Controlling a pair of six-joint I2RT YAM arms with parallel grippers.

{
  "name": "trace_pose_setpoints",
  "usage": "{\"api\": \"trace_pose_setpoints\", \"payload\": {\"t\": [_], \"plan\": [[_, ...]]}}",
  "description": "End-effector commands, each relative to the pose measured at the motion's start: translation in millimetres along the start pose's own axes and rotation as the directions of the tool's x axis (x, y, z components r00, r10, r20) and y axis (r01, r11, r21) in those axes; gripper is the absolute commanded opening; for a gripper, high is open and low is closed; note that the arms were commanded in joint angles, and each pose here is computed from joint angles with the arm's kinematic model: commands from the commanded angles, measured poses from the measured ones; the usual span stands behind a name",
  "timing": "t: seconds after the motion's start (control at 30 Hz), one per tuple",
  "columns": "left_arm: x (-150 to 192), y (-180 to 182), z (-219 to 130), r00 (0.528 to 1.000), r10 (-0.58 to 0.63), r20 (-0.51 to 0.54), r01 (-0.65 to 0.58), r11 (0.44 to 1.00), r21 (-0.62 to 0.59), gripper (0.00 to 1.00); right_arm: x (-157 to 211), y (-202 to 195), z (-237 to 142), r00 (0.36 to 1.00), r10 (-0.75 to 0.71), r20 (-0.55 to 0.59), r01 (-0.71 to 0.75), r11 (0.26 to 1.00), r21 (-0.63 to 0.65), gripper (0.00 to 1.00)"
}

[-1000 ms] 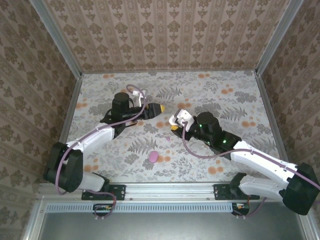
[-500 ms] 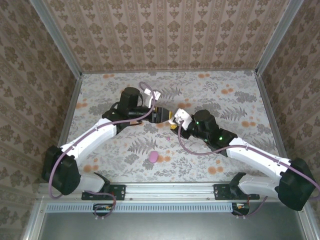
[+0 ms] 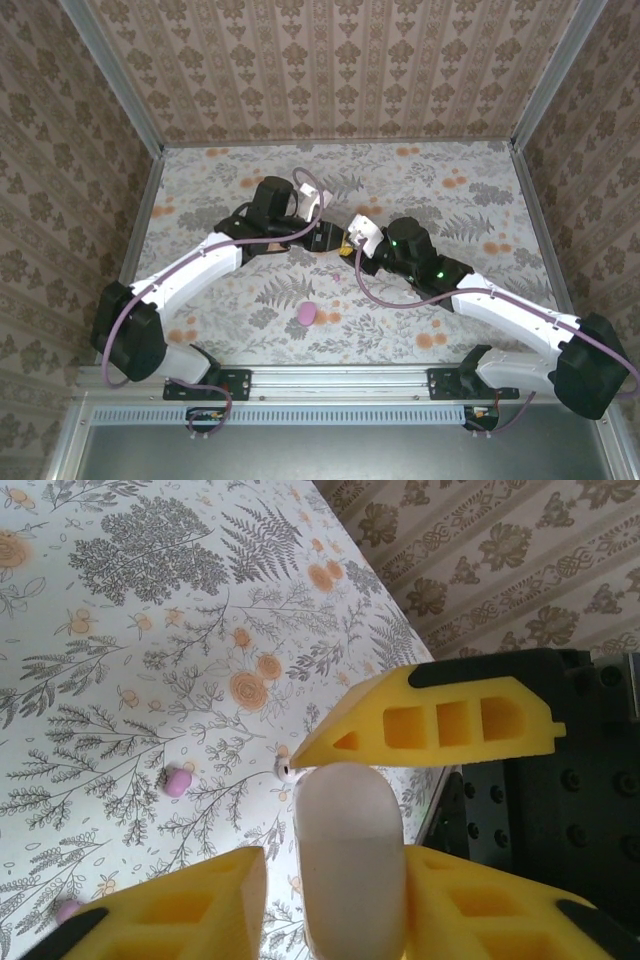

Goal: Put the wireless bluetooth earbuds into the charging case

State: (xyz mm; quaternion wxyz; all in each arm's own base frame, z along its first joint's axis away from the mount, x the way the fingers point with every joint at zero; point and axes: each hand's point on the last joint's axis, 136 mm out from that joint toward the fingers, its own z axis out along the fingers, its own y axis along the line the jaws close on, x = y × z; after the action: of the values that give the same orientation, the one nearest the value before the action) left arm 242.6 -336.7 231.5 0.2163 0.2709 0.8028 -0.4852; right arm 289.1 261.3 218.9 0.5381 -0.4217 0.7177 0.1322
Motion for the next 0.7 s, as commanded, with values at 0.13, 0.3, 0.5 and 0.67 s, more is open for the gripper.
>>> {"api": "trace_pose_setpoints", "payload": {"t": [0.13,0.3,0.5,0.67], "plan": [[-6,-4,2,1.0,0.03,0.0,-0.03,1.0,0.006,0.17,-19,-7,-2,0.999,0.009,0.048,-0.009,1.0,0.015,0.47],[-13,-3,-6,0.997,0.066,0.035,-0.064,0.997,-0.04,0.1,-16,-10,-7,0.999,0.036,0.033,-0.037,0.999,0.034,0.67],[-35,21,-41,0.953,0.257,0.161,-0.195,0.925,-0.325,0.01,-18,-32,-32,0.965,0.261,0.017,-0.261,0.959,0.109,0.92],[-48,21,-79,0.697,0.661,0.278,-0.435,0.698,-0.57,0.0,-7,-82,-50,0.587,0.809,0.018,-0.804,0.58,0.133,0.92]]}}
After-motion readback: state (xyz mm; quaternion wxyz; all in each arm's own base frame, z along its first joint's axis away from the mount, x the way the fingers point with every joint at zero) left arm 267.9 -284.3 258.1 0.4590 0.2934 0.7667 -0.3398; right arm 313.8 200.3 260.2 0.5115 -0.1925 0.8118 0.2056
